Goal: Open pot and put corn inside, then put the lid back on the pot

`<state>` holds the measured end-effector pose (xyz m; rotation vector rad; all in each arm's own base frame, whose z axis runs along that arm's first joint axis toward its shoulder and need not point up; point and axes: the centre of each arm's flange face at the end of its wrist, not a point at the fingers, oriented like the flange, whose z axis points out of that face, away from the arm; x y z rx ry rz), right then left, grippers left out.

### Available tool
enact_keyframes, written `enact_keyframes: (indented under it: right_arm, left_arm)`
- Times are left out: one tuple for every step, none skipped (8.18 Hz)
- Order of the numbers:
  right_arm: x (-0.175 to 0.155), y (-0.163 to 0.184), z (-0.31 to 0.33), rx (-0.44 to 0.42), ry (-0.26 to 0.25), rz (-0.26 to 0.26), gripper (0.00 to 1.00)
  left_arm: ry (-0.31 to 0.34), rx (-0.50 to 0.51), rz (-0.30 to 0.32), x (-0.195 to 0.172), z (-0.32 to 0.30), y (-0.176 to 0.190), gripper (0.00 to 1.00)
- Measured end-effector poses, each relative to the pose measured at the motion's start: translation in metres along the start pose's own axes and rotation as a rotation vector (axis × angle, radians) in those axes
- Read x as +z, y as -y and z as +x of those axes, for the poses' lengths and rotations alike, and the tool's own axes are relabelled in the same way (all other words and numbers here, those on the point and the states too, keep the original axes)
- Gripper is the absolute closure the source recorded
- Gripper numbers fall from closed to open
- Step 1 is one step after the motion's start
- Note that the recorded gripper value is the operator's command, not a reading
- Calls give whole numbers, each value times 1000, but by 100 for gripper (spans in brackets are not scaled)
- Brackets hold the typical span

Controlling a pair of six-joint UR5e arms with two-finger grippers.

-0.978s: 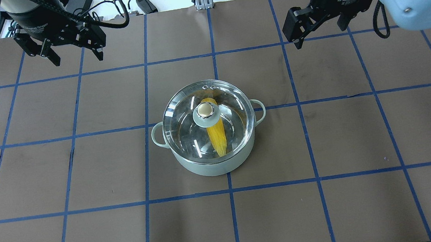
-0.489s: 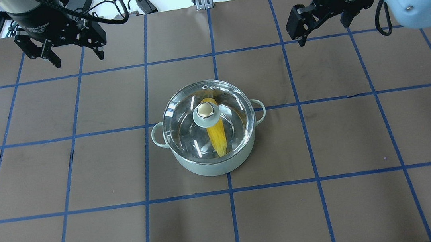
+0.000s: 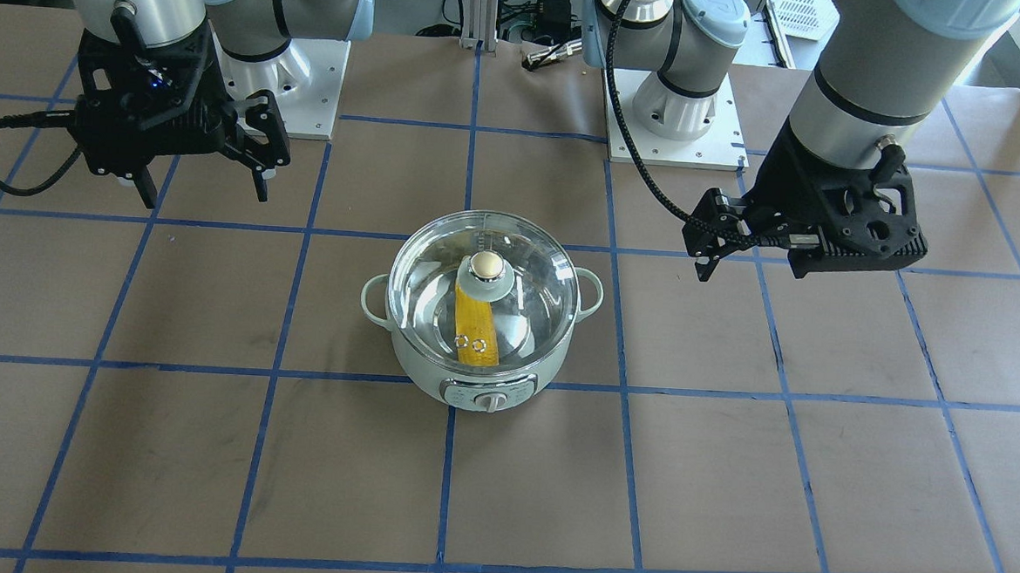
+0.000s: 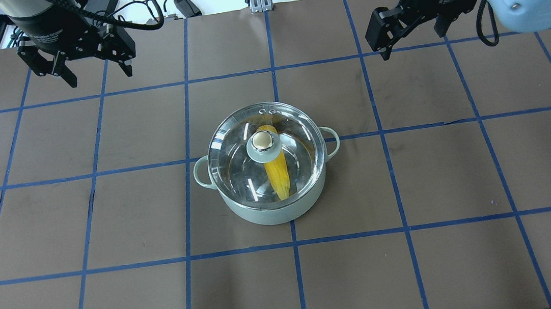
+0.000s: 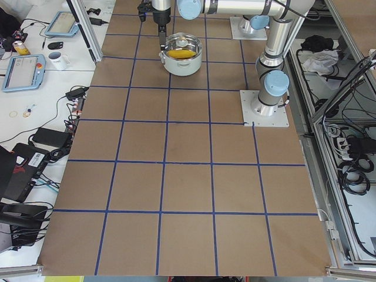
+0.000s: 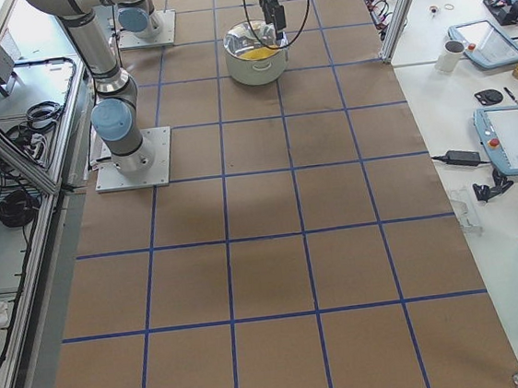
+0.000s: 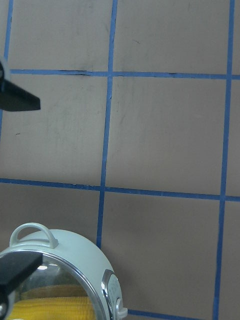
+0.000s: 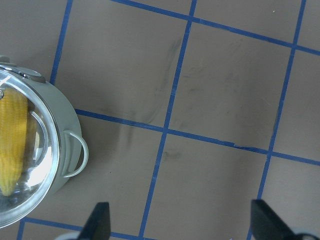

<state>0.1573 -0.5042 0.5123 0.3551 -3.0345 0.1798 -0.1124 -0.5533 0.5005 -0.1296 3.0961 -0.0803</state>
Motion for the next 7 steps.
enact_keyframes:
  right_arm:
    - [-1,0,0,5,6,3,0]
    - [-1,0,0,8,9,4,0]
    - [-1,0,-1,14,15,3,0]
    - [-1,0,-2,22,23,4,0]
    - [0,0,-2,26,30,4,0]
    - [0,1,-2,30,32,5,0]
    - [1,1,-2,31,33,4,0]
  left_arm:
    - [1,0,-1,0,0,0,0]
    - [2,1,-3,2,0,0,0]
    - [3,1,-4,4,0,-1,0]
    - [3,2,-5,5,0,-1,0]
    - [4,2,-5,5,0,-2,0]
    - [4,2,-4,5,0,-2,0]
    - [5,3,-5,6,0,-2,0]
